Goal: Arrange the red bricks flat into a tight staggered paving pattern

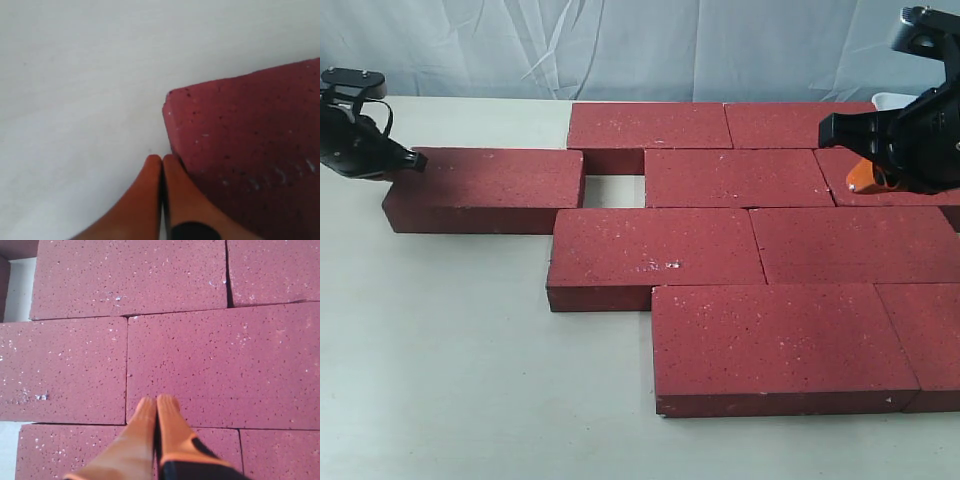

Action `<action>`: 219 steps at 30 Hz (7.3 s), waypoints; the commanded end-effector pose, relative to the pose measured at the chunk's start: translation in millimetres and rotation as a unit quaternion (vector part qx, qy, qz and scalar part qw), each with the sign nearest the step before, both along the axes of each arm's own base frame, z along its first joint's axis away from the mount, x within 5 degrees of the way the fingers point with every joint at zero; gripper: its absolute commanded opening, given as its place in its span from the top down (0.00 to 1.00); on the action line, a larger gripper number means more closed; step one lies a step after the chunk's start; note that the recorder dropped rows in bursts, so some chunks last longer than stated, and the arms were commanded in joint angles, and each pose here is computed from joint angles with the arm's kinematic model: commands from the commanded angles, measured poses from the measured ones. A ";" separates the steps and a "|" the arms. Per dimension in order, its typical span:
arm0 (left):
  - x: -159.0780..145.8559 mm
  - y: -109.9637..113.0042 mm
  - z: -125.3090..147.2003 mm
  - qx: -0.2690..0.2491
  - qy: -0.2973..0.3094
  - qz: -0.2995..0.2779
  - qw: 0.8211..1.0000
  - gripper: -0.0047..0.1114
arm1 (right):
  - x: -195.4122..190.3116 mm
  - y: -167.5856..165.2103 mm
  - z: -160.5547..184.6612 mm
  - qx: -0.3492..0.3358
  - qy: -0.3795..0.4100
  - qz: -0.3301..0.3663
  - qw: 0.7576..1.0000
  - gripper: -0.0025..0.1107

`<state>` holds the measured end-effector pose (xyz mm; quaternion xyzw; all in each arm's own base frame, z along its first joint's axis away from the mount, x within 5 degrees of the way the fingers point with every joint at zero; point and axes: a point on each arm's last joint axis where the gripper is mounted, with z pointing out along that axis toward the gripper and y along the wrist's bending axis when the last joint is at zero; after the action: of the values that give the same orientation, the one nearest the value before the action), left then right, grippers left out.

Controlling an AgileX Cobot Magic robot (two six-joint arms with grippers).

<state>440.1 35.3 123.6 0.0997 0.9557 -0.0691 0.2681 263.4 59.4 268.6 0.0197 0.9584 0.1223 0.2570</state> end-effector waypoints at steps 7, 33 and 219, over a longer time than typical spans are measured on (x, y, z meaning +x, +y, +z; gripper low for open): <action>2.2 -28.1 -1.2 -0.039 -0.001 -0.011 0.999 0.96 | -0.4 -2.0 1.6 0.000 -0.008 -0.003 1.000 0.99; 0.3 -75.3 1.2 -0.101 0.012 -0.027 0.994 0.96 | -0.4 -2.0 1.6 0.000 -0.008 -0.003 1.000 0.99; -385.0 -41.6 68.0 -0.049 -0.416 0.083 0.904 0.96 | 0.4 -2.0 2.1 0.000 -0.014 -0.004 1.000 0.99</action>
<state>55.2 -6.6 193.0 0.0294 0.7575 -0.0451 0.6507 264.5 59.5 269.3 0.0210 0.9566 0.1236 0.2632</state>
